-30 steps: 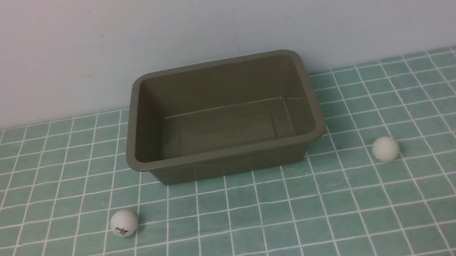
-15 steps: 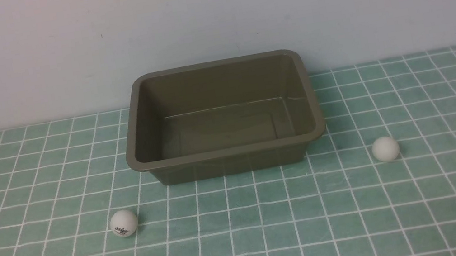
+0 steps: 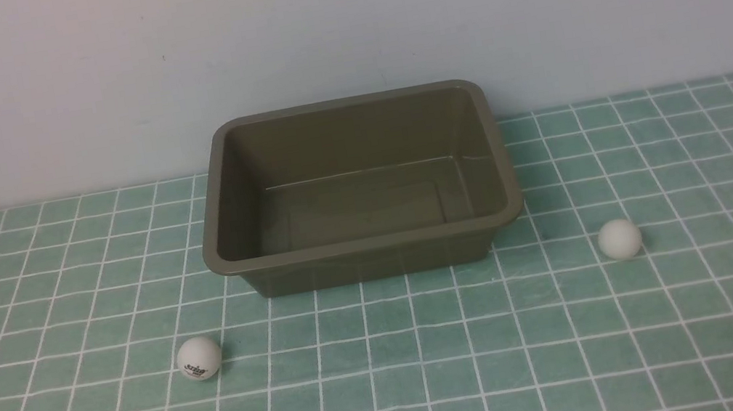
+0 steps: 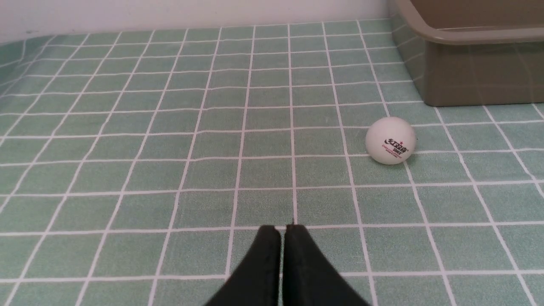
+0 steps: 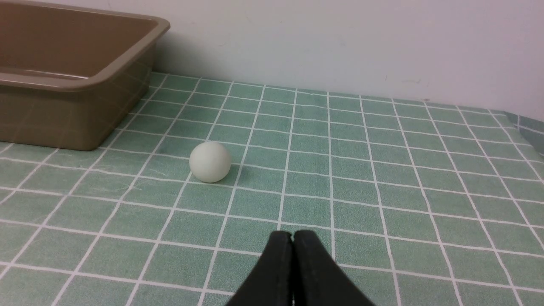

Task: Put the table tennis balls in the box on the green coffee tablecloth.
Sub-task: 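Reach for and grasp a ping pong ball on the table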

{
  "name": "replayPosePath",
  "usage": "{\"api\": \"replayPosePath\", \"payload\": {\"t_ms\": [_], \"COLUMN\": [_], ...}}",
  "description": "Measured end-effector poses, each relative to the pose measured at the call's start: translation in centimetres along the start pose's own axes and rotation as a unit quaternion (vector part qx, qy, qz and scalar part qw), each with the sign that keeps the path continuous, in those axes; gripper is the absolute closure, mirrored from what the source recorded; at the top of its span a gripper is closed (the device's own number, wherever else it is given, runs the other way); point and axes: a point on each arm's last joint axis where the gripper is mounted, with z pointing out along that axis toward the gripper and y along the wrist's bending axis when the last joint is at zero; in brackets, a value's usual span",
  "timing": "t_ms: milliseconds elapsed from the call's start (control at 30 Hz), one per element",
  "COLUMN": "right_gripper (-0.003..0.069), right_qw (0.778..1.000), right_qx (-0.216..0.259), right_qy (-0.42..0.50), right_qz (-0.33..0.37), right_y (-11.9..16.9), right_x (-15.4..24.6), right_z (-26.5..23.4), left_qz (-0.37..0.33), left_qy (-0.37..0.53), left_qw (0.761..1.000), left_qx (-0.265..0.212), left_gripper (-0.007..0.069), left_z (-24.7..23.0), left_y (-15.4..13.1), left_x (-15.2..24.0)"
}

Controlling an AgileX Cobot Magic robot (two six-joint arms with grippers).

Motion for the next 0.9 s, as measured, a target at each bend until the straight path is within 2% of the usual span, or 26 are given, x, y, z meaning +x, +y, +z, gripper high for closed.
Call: {"api": "replayPosePath", "payload": {"t_ms": [400,533,767,900], "right_gripper": [0.0676,0.0676,0.0676,0.0676], "right_qw": [1.0,0.999,0.985,0.978], "right_qx": [0.001,0.016,0.061,0.075], "right_qy": [-0.003,-0.045,-0.158,-0.19], "right_qz": [0.001,0.012,0.038,0.041], "right_y": [0.0,-0.3,-1.2,-1.5], "right_x": [-0.1,-0.7,-2.7,-3.2], "right_z": [0.0,0.0,-0.5,-0.7], "left_qz": [0.0,0.0,0.0,0.0], "left_qy": [0.0,0.0,0.0,0.0], "left_qw": [1.0,1.0,1.0,1.0], "left_qx": [0.0,0.0,0.0,0.0], "left_gripper": [0.0629,0.0629,0.0629,0.0629], "left_z": [0.0,0.0,0.0,0.0], "left_y": [0.0,0.0,0.0,0.0], "left_x": [0.0,0.0,0.0,0.0]}}
